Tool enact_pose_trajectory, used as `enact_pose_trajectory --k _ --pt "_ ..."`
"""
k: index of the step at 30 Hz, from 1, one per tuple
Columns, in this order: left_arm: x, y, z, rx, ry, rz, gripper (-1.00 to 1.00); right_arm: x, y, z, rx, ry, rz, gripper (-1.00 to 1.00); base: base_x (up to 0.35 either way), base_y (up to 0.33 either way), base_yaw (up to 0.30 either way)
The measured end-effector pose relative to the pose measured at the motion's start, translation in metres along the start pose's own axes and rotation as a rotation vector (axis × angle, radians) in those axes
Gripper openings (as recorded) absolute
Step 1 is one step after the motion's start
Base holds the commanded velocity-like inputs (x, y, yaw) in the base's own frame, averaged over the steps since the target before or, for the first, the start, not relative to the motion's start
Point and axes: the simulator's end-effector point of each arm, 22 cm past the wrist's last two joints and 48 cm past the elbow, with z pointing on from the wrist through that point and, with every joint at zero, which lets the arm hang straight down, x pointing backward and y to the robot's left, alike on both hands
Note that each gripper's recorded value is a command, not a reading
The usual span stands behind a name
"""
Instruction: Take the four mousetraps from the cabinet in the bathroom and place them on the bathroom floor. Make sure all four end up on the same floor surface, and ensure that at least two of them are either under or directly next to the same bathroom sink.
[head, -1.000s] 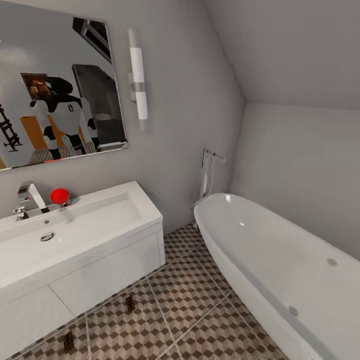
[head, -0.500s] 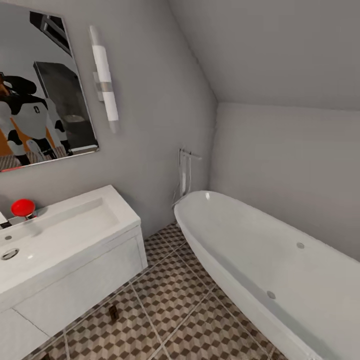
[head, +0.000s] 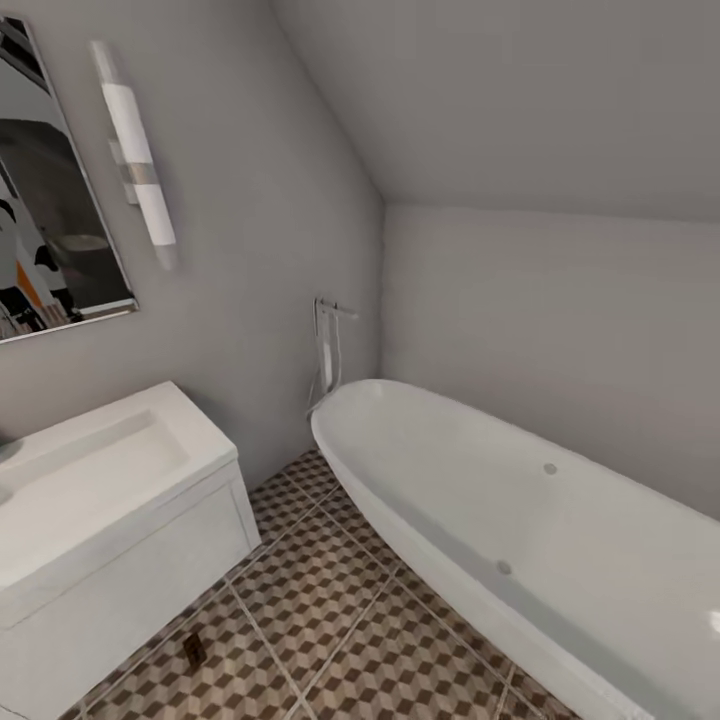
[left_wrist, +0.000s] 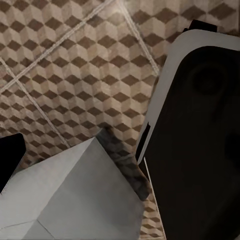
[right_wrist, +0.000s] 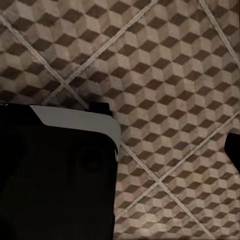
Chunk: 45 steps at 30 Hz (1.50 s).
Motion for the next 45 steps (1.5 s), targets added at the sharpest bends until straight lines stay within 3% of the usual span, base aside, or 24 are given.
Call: enact_pose_trajectory --k 45 --pt "0.0001 0.0 0.0 0.0 0.0 0.0 1.0 0.0007 -0.0008 0.0001 0.0 0.003 -0.001 1.0 0.0 0.0 -0.258"
